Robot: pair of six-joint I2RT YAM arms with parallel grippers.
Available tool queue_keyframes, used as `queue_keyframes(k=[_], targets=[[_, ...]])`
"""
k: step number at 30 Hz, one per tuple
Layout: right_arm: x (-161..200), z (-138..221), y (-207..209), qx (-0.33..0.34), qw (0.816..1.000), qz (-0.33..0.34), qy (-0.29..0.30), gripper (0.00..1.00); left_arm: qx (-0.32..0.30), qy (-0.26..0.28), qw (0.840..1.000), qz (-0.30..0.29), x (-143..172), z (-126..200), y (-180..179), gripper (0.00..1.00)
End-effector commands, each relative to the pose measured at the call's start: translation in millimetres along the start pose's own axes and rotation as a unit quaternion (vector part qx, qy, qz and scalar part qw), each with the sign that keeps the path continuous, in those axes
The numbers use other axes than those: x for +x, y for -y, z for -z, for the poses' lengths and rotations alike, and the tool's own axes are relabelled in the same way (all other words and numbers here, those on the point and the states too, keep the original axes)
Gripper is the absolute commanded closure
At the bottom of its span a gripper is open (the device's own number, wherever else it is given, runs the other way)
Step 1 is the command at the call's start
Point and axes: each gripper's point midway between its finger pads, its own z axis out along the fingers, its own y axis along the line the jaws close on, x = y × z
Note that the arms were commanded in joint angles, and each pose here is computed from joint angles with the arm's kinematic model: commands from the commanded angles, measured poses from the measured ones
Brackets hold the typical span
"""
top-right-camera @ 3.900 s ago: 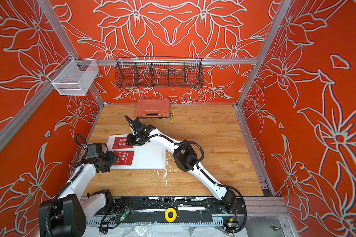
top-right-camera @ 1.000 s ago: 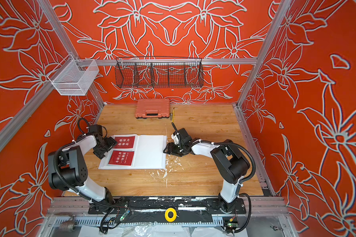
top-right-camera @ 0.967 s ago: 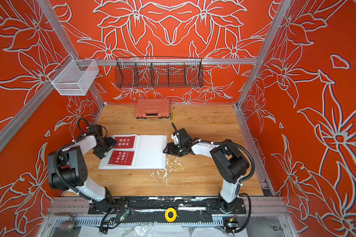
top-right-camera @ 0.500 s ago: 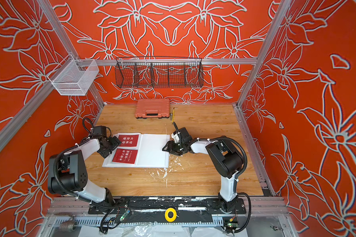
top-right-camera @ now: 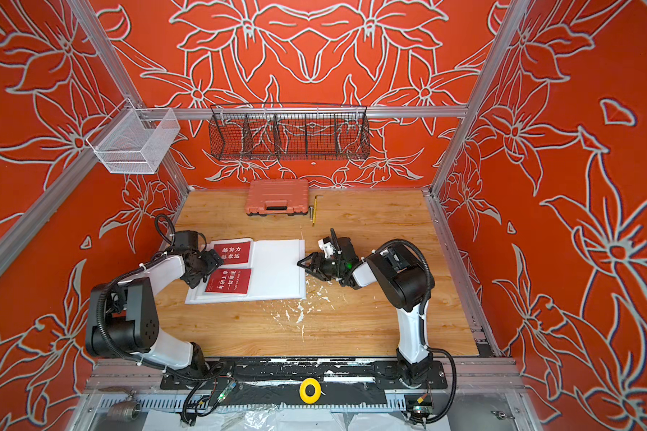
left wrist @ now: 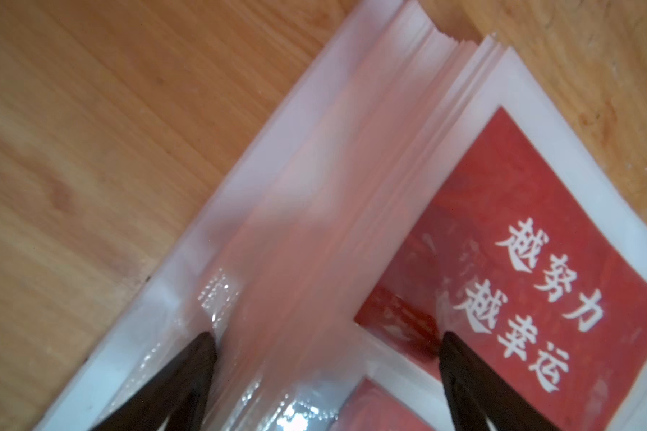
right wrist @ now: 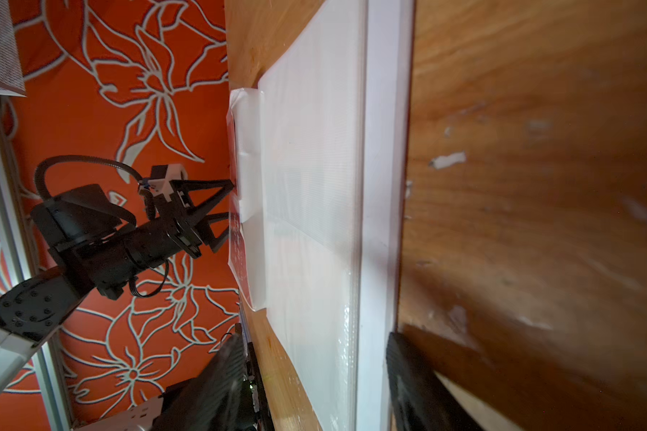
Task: Place the photos into the photo albums
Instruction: Move the photo album to the center of the board.
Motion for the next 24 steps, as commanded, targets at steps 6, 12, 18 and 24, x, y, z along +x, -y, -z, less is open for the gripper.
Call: queue_keyframes(k=[6, 12, 18, 24], targets=[[24, 2, -47, -0.095, 0.994, 0.014, -0.042, 0.38, 0.028, -0.159, 0.987, 0.0, 90, -8, 18, 0.1], [17, 22, -48, -0.085, 0.996, 0.006, -0.029, 0.38, 0.03, -0.162, 0.986, -0.014, 96, -7, 25, 0.1], [11, 52, -23, 0.005, 1.0, 0.01, -0.006, 0.37, 0.032, -0.171, 0.984, -0.043, 108, -8, 40, 0.1], [1, 94, 1, 0.115, 0.993, 0.023, 0.02, 0.37, 0.028, -0.189, 0.976, -0.101, 137, -17, 73, 0.1]])
